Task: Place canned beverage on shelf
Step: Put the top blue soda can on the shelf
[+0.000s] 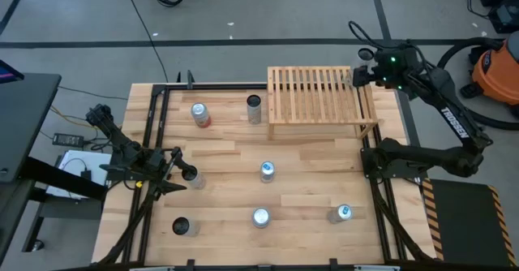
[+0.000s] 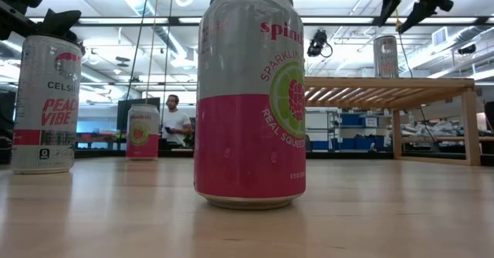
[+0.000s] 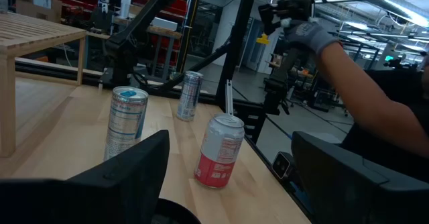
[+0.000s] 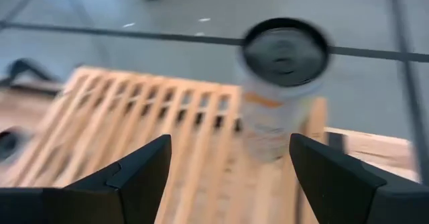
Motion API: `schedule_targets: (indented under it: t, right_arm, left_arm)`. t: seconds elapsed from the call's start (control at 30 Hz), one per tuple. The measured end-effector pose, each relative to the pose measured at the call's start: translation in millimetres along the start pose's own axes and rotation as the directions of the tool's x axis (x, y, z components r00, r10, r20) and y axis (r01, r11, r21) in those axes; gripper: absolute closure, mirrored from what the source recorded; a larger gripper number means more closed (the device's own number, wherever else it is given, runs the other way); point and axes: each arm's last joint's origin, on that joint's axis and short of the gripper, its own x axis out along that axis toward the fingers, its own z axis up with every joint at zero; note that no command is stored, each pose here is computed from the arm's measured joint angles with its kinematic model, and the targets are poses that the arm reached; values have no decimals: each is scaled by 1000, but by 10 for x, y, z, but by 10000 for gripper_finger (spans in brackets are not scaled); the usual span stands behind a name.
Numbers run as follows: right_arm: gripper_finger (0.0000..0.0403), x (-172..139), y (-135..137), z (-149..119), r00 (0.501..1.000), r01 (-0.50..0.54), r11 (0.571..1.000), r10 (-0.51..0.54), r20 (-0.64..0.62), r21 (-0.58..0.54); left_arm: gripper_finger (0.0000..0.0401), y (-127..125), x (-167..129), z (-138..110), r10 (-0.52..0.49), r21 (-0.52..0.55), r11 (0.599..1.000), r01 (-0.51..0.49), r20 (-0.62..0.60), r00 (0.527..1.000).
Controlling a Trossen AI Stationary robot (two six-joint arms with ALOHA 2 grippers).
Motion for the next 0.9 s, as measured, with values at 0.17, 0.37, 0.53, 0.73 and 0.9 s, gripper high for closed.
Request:
schedule_targets:
  t: [0.17, 0.37, 0.53, 0.73, 0.9]
  right_arm:
    - [91, -157, 4, -62, 987, -159, 985, 159, -11, -65]
    - [91, -327, -17, -155, 965, -261, 961, 260, -20, -95]
    - [91, -442, -38, -214, 942, -335, 937, 334, -22, -104]
    - [91, -481, -50, -249, 933, -360, 928, 358, -39, -92]
    - [91, -475, -44, -237, 934, -357, 934, 357, -30, -28]
  left_arm:
    - [86, 0, 0, 0, 0, 0, 1000, 0, 0, 1000]
    - [86, 0, 0, 0, 0, -1, 1000, 0, 0, 1000]
    - [86, 0, 0, 0, 0, -1, 1000, 0, 0, 1000]
    - [86, 0, 0, 1, 0, 0, 1000, 0, 0, 1000]
    - [86, 0, 0, 1, 0, -1, 1000, 0, 0, 1000]
